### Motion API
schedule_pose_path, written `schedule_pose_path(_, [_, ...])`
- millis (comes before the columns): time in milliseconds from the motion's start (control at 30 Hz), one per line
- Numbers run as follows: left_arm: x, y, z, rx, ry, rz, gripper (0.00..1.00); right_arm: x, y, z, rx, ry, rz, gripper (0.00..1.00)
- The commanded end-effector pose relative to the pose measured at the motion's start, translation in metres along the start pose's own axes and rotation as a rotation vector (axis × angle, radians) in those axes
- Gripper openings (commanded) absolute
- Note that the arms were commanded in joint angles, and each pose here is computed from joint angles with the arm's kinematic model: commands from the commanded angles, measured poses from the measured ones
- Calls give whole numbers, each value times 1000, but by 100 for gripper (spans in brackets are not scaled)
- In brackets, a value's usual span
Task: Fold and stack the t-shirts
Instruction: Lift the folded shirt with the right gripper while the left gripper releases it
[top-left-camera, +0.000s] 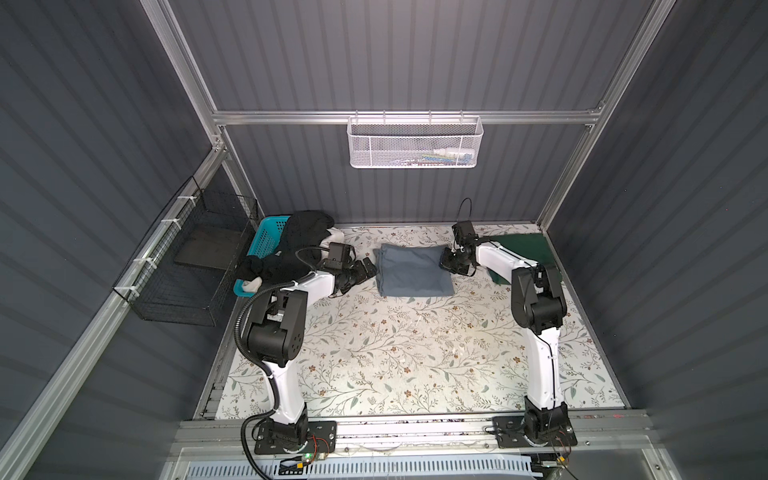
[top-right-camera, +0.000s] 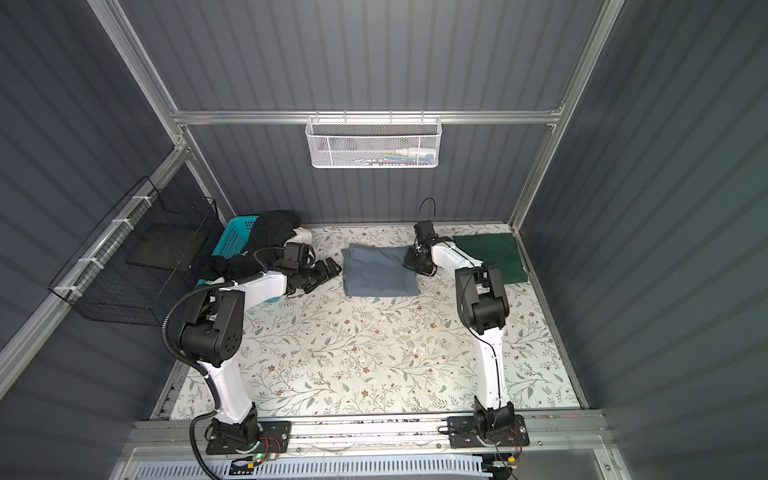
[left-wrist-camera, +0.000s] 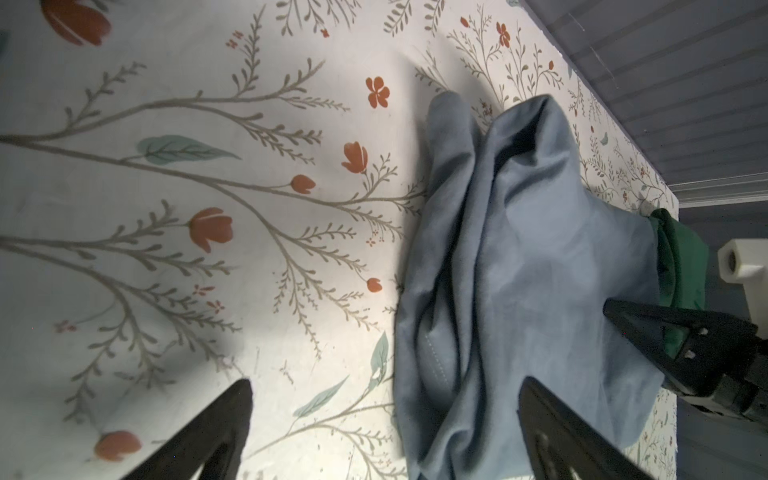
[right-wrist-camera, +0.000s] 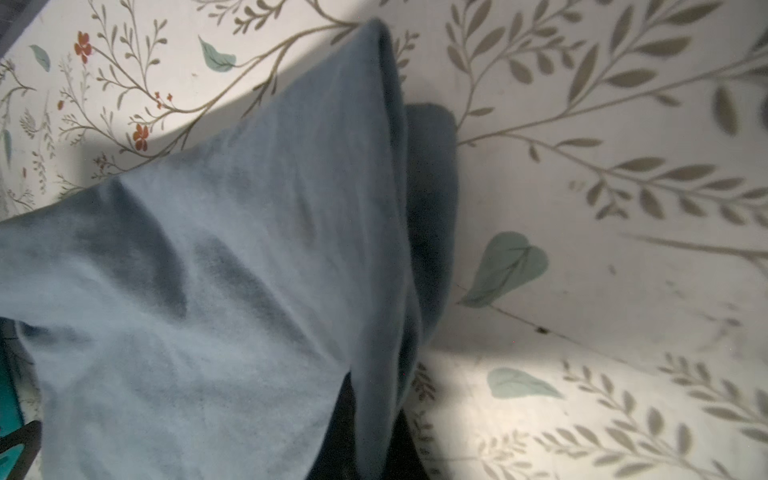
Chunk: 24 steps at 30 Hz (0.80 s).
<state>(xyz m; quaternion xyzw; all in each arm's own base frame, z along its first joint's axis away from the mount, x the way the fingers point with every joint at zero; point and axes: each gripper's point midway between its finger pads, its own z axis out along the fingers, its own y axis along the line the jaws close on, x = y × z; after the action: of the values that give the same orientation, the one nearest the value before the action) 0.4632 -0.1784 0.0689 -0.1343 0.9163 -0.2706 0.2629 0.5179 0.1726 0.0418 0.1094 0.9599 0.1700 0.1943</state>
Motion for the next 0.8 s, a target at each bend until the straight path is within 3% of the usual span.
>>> schedule_pose_path(0, [3,-5,-7,30,9,-18,100,-21,-6,-32,64,-62,-58,0])
schedule_pose_path(433, [8,-7,-7,54,26,-30,100,-54,-11,-89,144,-139,-195,0])
schedule_pose_path(767, [13,-13,-7,65,38,-27,100,-76,-30,-114,194,-155,-235,0])
